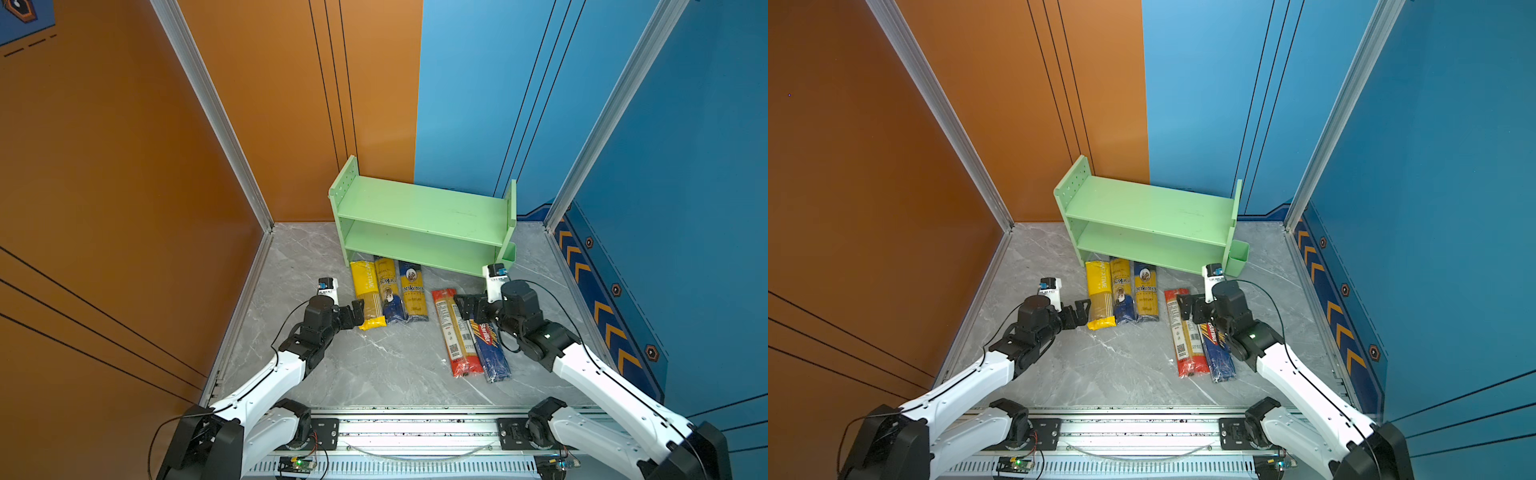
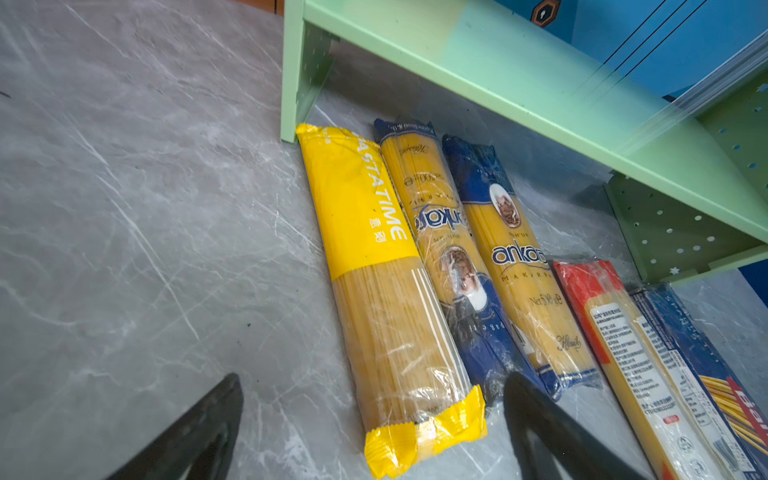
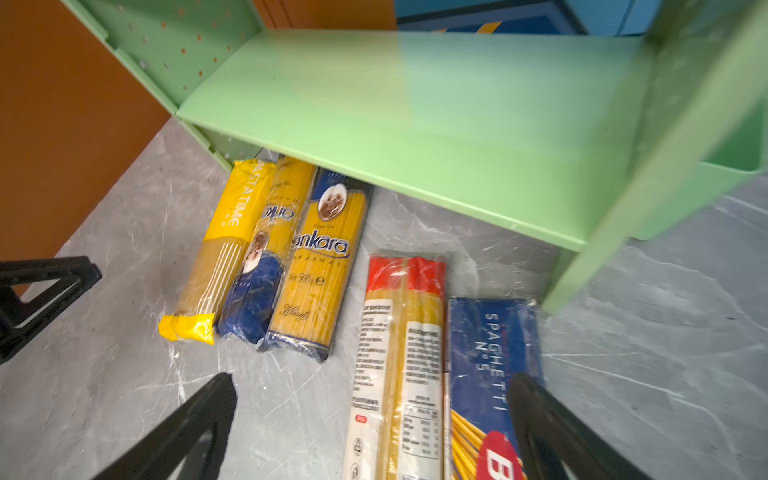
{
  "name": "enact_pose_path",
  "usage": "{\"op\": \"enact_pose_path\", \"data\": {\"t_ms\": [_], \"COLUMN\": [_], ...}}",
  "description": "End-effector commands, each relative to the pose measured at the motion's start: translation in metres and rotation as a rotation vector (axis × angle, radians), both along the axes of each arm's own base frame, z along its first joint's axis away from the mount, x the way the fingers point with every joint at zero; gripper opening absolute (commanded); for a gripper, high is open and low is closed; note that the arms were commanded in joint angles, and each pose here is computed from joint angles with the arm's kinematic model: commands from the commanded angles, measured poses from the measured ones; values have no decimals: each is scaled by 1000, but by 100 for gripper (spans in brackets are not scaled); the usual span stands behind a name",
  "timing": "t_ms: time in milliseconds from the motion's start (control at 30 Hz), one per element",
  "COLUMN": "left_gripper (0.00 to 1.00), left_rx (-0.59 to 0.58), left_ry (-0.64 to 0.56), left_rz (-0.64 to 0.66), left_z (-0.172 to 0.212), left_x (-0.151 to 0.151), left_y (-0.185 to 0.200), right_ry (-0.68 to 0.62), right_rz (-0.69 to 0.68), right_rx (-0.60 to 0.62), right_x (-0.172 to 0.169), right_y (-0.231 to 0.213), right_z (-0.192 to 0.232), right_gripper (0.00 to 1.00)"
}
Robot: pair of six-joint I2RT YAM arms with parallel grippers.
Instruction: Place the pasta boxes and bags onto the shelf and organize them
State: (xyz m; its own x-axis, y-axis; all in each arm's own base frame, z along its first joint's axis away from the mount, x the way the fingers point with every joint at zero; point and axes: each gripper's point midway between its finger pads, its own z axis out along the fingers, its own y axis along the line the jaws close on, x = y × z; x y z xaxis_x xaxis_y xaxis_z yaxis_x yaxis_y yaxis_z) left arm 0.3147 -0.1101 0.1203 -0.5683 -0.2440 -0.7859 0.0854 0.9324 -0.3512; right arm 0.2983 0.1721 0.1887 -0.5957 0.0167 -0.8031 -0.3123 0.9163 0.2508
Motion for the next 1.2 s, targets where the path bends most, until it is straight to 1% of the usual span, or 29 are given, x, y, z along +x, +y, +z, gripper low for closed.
{"op": "enact_pose_path", "data": {"t_ms": [0,100,267,300,500,600,733,1000,1167], "left_gripper": [98,98,98,98,98,98,99,100,97], "left_rx": [-16,-27,-67,-68,-73,-62,-51,-29,-6], "left_ry": [22,34,57,63,116,136,153,167,188], "left_rz": [4,-13,-58,-64,-104,-112,-49,-71,-76], "left_z": [-4,-9,-19,-21,-31,-36,-43,-47,-55], "left_x": [-2,-6,-10,-10,-4,0,3,10,13], "left_y": [-7,-12,-23,-25,-38,-43,-37,-52,-61], "right_ry": [68,95,130,142,208,222,222,212,215], "right_rz": [57,110,153,192,270,276,271,248,250], "right_rx": [-34,-45,10,20,89,87,75,59,61], "right_x": [-1,2,10,3,-1,-2,-3,-4,-4], "right_y": [28,57,87,101,126,128,124,114,113], "right_z": [-14,-24,-36,-39,-46,-49,-51,-56,-57], "right_gripper": [100,100,100,100,100,100,100,100,100]}}
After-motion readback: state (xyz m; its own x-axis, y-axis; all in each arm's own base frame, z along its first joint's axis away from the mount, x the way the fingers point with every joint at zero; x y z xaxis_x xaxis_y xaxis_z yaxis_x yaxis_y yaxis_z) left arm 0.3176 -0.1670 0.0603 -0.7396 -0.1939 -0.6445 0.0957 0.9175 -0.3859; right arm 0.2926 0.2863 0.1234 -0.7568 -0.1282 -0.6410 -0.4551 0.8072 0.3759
